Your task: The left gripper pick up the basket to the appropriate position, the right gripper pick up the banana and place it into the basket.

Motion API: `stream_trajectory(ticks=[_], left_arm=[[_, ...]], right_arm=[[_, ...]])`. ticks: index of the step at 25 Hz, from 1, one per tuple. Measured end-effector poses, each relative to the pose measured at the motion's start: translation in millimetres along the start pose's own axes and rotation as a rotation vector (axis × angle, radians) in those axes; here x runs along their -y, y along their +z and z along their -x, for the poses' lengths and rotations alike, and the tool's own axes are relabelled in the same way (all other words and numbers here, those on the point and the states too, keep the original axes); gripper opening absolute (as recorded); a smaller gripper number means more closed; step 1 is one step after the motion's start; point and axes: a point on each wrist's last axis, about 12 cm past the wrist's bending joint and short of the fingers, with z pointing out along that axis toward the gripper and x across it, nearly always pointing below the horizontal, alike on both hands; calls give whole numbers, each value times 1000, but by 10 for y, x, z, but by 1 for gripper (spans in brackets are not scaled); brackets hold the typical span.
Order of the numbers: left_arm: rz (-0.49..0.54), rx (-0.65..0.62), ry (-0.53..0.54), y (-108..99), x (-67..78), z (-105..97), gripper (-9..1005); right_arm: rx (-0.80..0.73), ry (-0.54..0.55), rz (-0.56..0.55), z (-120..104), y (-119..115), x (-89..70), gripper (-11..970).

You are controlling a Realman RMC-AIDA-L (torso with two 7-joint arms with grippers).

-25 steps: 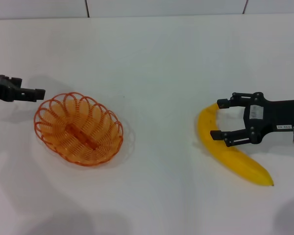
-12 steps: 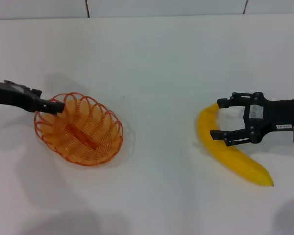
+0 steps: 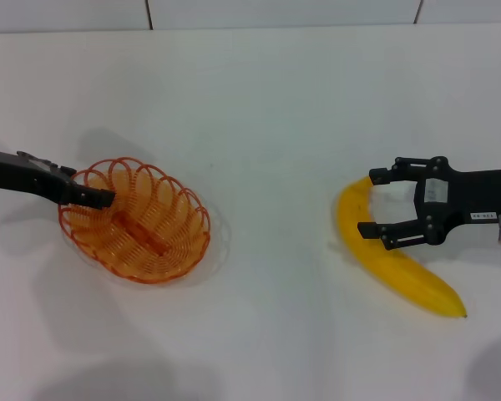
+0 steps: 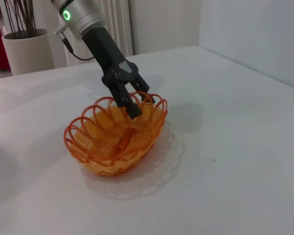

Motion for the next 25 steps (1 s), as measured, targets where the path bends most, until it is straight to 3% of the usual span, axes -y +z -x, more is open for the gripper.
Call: stream_trajectory(ticks=[16, 25], left_arm=[[7, 10, 6, -12, -9, 21, 782], [5, -14, 37, 9, 13, 35, 419]], right_arm=[[-1, 0, 0, -1, 0, 0, 901], [-1, 0, 0, -1, 0, 0, 900]])
